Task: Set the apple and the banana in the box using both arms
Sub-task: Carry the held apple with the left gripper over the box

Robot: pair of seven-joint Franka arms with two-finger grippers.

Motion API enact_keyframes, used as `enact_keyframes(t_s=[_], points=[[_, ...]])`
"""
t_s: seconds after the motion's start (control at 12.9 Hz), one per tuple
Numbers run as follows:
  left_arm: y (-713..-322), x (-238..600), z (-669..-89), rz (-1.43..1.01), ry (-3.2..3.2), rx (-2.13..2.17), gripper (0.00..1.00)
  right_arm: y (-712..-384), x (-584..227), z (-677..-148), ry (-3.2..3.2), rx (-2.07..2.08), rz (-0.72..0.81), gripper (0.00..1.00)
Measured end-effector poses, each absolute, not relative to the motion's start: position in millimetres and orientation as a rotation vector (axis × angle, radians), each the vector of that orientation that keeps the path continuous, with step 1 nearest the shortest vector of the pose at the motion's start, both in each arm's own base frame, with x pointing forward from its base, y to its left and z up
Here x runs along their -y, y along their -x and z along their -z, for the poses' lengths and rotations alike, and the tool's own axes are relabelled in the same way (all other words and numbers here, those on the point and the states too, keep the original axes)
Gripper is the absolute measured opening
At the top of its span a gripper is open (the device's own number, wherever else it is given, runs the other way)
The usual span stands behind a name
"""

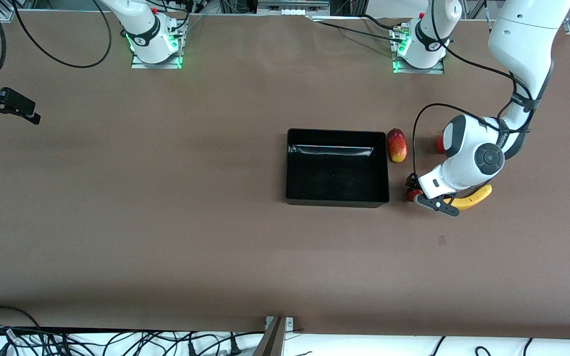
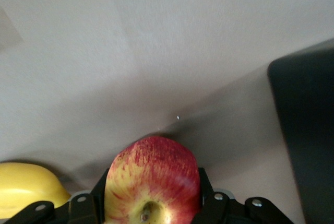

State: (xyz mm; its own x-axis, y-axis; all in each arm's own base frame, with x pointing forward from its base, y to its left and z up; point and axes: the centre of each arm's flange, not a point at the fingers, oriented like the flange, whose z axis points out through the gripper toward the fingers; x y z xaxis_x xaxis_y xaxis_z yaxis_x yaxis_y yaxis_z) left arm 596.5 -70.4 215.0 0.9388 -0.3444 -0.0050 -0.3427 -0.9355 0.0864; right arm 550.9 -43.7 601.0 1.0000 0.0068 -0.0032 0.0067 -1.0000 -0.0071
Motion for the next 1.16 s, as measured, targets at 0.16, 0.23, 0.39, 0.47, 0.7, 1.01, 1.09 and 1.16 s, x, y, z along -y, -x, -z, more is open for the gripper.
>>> enact_keyframes(t_s=[0.16, 0.23, 0.39, 0.47, 0.7, 1.01, 1.09, 1.16], points=[[-602, 95, -267, -0.028, -3.006, 0.607, 0.65, -551, 44, -601, 3.134, 0.011, -0.006, 1.00], [-599, 121, -300, -0.060, -3.001, 0.654, 0.65, -551, 43, -601, 3.134, 0.011, -0.007, 1.00], [-578, 190, -350, -0.118, -3.002, 0.648, 0.65, -551, 43, -600, 3.134, 0.011, -0.007, 1.00], [-562, 227, -359, -0.123, -3.005, 0.603, 0.65, -551, 43, -600, 3.134, 0.011, -0.007, 1.00], [-520, 323, -340, -0.068, -3.013, 0.477, 0.65, -551, 43, -600, 3.134, 0.011, -0.008, 1.00], [-504, 393, -277, -0.021, -2.997, 0.429, 0.65, -551, 43, -600, 3.134, 0.011, -0.009, 1.00], [-502, 403, -256, -0.022, -2.991, 0.410, 0.65, -551, 43, -600, 3.134, 0.011, -0.009, 1.00], [-500, 412, -239, -0.020, -2.986, 0.396, 0.65, -551, 43, -600, 3.134, 0.011, -0.010, 1.00]])
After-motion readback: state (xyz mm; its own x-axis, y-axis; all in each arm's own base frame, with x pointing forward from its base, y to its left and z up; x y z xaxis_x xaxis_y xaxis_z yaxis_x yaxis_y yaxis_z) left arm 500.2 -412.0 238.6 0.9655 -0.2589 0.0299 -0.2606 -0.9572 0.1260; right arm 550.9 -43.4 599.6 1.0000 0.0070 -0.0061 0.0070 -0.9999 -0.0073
